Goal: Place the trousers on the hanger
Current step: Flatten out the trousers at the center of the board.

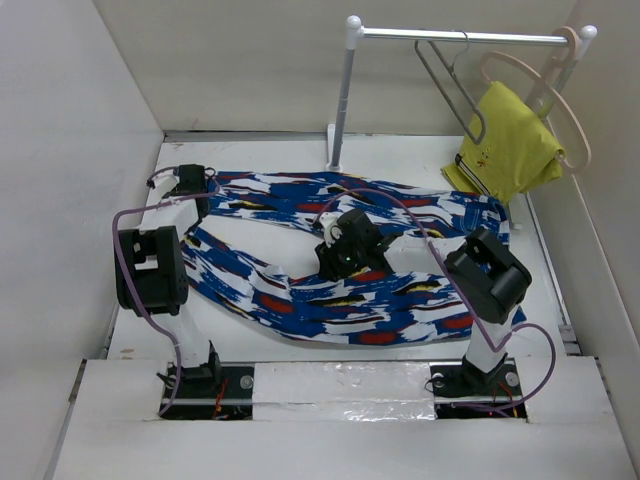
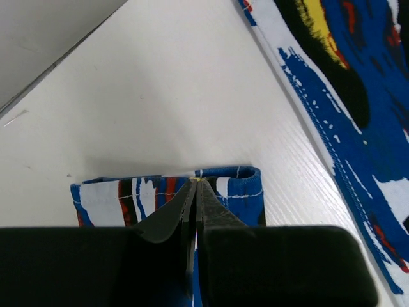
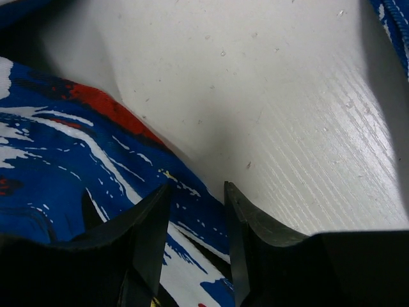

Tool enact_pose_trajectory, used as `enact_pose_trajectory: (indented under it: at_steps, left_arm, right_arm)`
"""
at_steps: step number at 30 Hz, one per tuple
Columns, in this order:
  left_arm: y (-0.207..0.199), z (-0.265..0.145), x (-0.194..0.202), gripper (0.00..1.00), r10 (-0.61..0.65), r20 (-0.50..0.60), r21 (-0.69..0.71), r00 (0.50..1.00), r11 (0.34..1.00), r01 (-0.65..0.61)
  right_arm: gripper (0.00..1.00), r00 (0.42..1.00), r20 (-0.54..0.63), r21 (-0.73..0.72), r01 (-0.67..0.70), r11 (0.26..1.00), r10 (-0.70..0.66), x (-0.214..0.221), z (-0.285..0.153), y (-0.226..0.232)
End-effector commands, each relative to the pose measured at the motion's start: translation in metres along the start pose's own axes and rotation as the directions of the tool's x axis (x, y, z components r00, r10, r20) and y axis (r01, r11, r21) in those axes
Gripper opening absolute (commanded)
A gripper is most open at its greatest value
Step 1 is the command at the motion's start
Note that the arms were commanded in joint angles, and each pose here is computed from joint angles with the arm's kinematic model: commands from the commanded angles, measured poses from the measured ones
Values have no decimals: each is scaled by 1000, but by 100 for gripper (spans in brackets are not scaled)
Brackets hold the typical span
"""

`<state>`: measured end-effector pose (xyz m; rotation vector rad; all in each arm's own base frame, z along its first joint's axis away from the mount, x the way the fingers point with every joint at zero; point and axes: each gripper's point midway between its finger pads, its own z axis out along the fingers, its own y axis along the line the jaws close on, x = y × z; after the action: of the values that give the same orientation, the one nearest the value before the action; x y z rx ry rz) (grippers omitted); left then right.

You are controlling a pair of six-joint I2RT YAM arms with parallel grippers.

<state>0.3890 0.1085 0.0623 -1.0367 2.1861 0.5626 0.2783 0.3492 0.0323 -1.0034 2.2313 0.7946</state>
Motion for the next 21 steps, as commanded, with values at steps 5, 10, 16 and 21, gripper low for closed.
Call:
enact_pose_trajectory:
  at_steps: [5,10,16,21]
  left_arm:
    - [-10,-15,-14,2,-1,22,72,1000,997,0]
    - [-40,-28,2,50,43,-6,185,999,982,-41]
    - [-49,-19,10,46,35,-36,188,999,982,-28]
    - [-54,-3,20,39,56,-65,149,996,988,-46]
  right_arm:
    - [44,999,12,-34,34,999,-33,-12,0,10]
    - [48,999,19,-32,36,999,-36,-15,-2,11]
    - [47,999,21,-29,37,999,-36,-15,-4,11]
    - [41,997,30,-24,72,997,-71,-18,-7,10]
